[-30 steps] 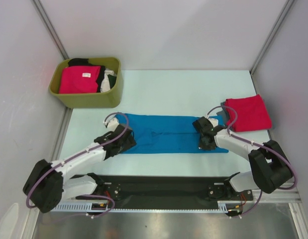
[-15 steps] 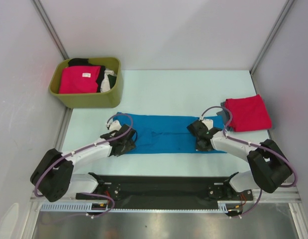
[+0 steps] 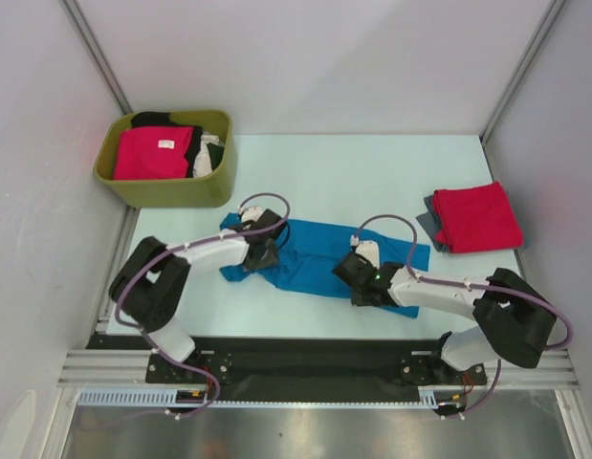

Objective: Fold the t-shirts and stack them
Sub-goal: Fold the tshirt

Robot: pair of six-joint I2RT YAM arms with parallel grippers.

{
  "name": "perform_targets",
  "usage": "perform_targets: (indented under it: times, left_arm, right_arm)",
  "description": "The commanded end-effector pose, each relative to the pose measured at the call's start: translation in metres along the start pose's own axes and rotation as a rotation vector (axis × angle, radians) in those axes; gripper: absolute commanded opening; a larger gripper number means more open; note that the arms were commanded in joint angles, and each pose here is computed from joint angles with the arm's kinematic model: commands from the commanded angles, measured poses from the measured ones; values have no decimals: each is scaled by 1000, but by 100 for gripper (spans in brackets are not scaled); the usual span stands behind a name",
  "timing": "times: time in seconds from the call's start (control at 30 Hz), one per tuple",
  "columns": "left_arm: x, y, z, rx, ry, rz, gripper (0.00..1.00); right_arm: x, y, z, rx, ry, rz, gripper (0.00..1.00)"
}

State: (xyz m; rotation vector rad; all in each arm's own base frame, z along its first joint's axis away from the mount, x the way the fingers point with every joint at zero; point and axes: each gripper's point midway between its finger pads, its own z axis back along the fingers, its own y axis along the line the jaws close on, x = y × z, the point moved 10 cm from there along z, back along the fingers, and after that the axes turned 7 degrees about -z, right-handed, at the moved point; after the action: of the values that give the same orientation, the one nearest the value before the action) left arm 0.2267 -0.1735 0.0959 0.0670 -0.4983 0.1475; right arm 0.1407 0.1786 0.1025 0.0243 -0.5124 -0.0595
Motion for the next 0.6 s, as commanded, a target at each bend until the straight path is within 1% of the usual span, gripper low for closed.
perform_targets:
  times: [0.0, 0.07, 0.1, 0.13, 0.17, 0.2, 0.23, 0.27, 0.3, 0.37, 0.4, 0.43, 0.47, 0.5, 0.53, 0.57]
  left_arm:
    - [20, -48, -31, -179, -10, 23, 55]
    - [27, -58, -45, -153, 9, -7, 55]
    - [46, -72, -43, -182, -24, -4, 55]
    - [54, -78, -46, -184, -28, -17, 55]
    - [54, -84, -62, -165, -1, -38, 55]
    - [77, -102, -57, -207, -31, -37, 55]
    - [84, -107, -64, -203, -28, -47, 55]
    - [84, -113, -81, -185, -3, -63, 55]
    - [106, -129, -78, -226, -32, -54, 55]
    - [125, -137, -88, -254, -49, -67, 54]
    - [140, -149, -95, -292, -64, -69, 54]
    - [153, -148, -100, -301, -80, -77, 54]
    - [162, -150, -104, -317, -82, -77, 54]
    - [181, -158, -103, -364, -115, -73, 55]
    - [192, -156, -105, -416, -127, -90, 56]
    - [201, -156, -107, -438, -156, -89, 57]
  right_arm:
    - [-31, 38, 8, 229, 173, -33, 0]
    - [-33, 58, 13, 329, 168, -50, 0]
    - [-40, 68, 14, 364, 176, -29, 0]
    - [-38, 81, 18, 426, 159, -34, 0]
    - [-39, 90, 20, 459, 158, -41, 0]
    - [-45, 98, 20, 483, 164, -19, 0]
    - [-43, 109, 22, 537, 145, -26, 0]
    - [-40, 117, 26, 572, 146, -24, 0]
    - [-38, 122, 28, 600, 140, -23, 0]
    - [-26, 129, 35, 642, 105, -34, 1]
    - [-21, 129, 37, 647, 84, -28, 2]
    - [-6, 125, 42, 666, 59, -55, 4]
    - [1, 124, 45, 683, 47, -64, 9]
    - [9, 119, 46, 697, 35, -73, 12]
    - [17, 115, 47, 716, 28, -83, 19]
    - [34, 107, 52, 743, 11, -118, 22]
